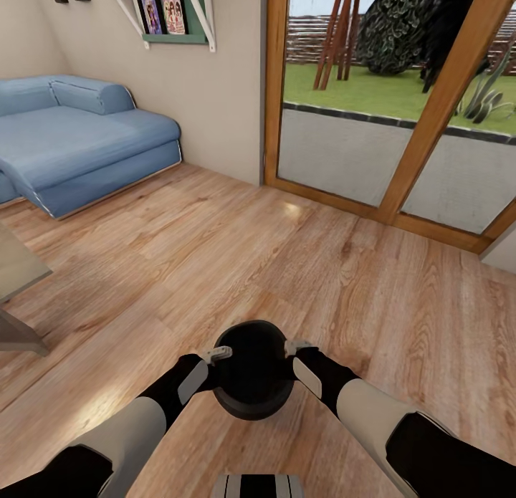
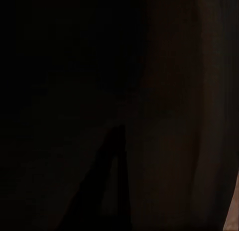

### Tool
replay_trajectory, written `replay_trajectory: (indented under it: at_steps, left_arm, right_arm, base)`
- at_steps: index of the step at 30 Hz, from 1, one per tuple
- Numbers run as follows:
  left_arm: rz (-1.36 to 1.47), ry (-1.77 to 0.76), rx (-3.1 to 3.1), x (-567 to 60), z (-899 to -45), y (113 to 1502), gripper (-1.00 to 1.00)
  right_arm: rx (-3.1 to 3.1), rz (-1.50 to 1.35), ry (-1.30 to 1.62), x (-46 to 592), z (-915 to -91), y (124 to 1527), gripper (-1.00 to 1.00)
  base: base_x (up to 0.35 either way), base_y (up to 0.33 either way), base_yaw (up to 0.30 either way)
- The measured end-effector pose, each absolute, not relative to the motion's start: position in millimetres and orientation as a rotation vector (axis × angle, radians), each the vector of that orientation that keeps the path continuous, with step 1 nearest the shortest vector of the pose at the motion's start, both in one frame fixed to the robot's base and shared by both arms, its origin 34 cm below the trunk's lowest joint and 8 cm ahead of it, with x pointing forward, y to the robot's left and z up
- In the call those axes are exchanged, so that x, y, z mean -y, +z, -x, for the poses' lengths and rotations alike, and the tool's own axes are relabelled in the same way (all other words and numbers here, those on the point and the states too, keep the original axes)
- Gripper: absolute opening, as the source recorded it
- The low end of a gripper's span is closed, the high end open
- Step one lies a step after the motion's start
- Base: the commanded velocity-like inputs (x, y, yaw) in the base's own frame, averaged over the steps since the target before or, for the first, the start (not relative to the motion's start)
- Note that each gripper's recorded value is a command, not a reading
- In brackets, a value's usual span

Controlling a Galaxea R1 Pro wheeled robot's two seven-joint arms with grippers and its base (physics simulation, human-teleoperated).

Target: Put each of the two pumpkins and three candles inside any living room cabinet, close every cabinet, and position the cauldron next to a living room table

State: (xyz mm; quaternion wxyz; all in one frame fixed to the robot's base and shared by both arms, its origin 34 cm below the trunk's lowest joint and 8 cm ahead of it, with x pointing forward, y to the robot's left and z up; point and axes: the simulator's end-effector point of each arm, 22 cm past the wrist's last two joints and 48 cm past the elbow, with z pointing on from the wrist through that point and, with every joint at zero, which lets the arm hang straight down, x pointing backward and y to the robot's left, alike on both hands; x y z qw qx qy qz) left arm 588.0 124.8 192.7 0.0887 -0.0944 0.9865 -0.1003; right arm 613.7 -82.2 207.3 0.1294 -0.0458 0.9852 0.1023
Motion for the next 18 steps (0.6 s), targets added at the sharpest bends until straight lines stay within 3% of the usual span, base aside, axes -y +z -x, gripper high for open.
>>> replay_trajectory:
  at_steps: [1,2,18]
  left_arm:
    - [0.281,-0.298,-2.936,-124.8,-587.8,192.6,1.00]
    - [0.281,-0.298,-2.936,-124.9,-587.8,192.6,-1.00]
    - [0.303,-0.311,-2.934,-124.2,-588.1,192.8,-1.00]
  right_arm:
    - [-2.864,0.133,0.297,82.2,-613.7,207.3,-1.00]
    - [-2.864,0.133,0.297,82.2,-613.7,207.3,-1.00]
    - [-2.863,0.135,0.297,82.0,-613.6,207.4,-1.00]
  base:
    - [0.000,0.000,0.000]
    - [0.000,0.000,0.000]
    - [0.000,0.000,0.000]
